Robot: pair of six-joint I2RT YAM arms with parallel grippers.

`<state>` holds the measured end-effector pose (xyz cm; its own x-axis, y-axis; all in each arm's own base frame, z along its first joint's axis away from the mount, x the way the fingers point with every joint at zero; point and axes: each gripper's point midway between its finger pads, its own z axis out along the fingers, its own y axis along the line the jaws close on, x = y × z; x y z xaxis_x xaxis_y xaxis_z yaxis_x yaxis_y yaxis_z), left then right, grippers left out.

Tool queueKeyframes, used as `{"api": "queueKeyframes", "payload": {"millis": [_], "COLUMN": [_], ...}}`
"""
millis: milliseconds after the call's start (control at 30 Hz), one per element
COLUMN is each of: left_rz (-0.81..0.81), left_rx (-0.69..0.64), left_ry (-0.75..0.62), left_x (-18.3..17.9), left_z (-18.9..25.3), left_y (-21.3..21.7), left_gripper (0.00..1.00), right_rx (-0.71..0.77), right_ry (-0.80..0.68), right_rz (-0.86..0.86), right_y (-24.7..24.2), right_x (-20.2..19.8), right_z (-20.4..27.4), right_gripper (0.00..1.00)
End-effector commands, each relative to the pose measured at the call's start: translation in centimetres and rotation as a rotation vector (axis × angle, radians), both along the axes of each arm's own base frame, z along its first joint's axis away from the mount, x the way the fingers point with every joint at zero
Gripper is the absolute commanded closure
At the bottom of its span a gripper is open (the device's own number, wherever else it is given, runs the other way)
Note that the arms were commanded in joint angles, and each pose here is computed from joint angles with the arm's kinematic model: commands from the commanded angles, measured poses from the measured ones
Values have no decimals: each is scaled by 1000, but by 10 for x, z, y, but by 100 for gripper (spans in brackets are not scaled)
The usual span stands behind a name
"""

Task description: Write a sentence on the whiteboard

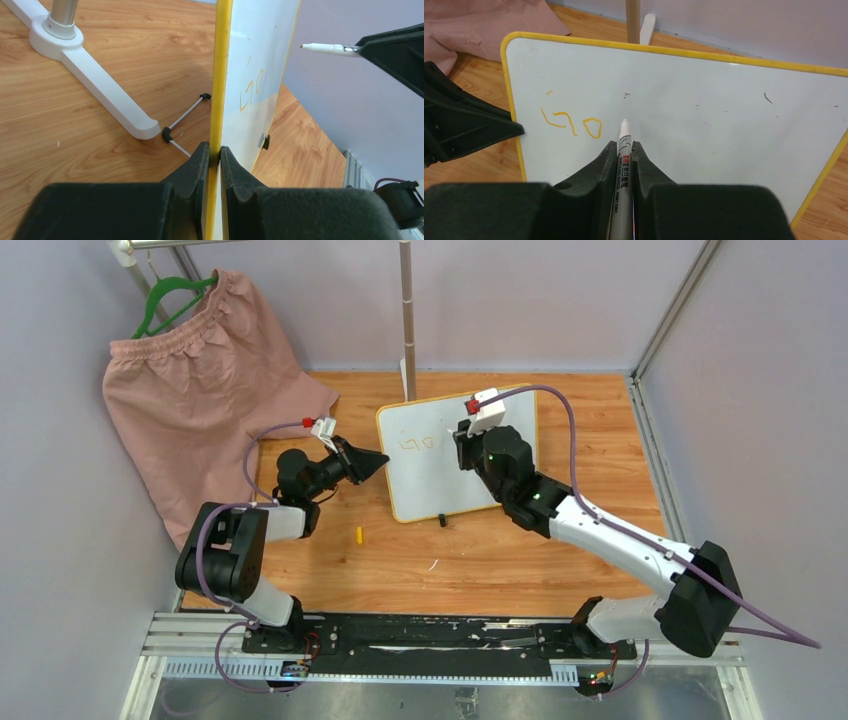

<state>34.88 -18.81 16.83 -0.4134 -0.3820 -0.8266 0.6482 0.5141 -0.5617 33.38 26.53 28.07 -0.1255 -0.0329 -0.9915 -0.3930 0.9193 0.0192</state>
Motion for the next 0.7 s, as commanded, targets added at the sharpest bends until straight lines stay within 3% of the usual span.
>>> {"api": "queueKeyframes", "payload": {"millis": [0, 667], "left_rz": [-14, -12], "left_rx": [15, 19], "left_ry": [-46, -40], "left_x": [-4, -3], "left_z": [8, 6], "left_y": [-2, -2], "left_gripper": [100, 100], "right_rx": [-14, -32], "right_ry": [34, 34], "right_rz": [45, 57], "right_y": [5, 22], "right_x": [1, 15], "right_z": [-2, -13], "right_gripper": [100, 100]}}
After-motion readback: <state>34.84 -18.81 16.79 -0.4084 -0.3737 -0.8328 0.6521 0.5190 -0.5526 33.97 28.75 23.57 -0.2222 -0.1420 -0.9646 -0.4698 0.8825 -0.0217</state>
